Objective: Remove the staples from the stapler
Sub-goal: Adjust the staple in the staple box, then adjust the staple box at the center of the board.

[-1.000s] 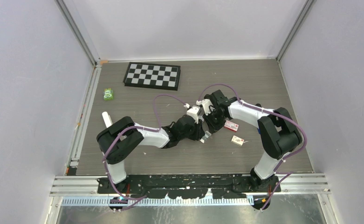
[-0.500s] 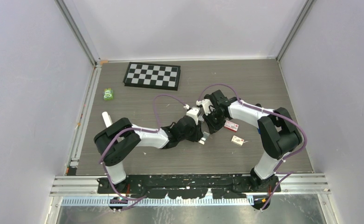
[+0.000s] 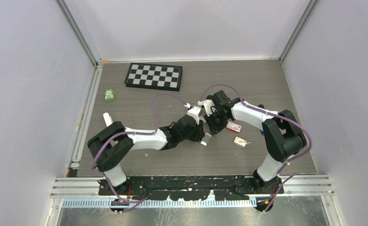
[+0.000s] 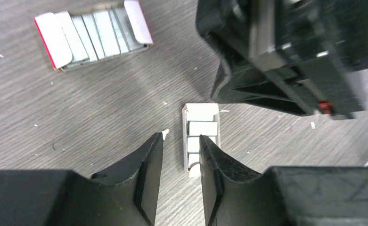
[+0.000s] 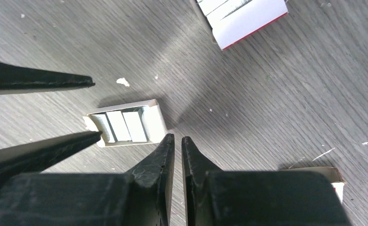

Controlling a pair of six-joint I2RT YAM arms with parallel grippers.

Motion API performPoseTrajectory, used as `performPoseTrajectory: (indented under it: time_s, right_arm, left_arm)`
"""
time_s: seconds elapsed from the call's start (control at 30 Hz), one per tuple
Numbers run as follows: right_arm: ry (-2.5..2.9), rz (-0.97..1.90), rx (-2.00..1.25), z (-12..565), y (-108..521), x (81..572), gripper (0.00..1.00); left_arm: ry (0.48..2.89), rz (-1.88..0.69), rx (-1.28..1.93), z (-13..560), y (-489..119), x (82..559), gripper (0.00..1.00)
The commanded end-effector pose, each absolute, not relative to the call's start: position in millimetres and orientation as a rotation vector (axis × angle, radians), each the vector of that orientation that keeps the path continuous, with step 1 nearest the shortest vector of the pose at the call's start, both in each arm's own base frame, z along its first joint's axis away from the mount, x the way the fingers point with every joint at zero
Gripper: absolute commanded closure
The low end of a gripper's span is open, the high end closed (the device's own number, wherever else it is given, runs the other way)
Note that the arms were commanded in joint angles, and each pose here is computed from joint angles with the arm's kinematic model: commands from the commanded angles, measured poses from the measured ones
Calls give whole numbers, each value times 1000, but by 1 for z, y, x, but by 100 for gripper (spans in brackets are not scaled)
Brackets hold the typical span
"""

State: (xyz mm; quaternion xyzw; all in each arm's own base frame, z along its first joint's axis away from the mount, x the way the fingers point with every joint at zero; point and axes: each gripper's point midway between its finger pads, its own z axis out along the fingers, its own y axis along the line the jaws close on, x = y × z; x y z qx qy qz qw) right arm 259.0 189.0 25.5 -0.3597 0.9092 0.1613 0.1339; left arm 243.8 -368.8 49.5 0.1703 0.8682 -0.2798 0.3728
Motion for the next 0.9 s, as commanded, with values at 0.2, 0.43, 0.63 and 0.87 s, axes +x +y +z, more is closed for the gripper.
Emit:
performPoseTrajectory:
  time_s: [0.2,0.43,0.63,0.87]
  right_arm:
    - [2415,577,-1114,80,206,261,75]
    - [2363,658,-1249,99,202,252,72]
    - [2134,755,-1215,166,169,239,53]
    - [1820,718,-1165,219,148,216,1]
  left_arm:
    - [1976,-925,450,119,-343,214,49]
    - [1989,-1027,449,93,-329,185,20]
    - [1922,-907,529,103,-338,192,0]
    - [1778,-888,440,123,-319,205,0]
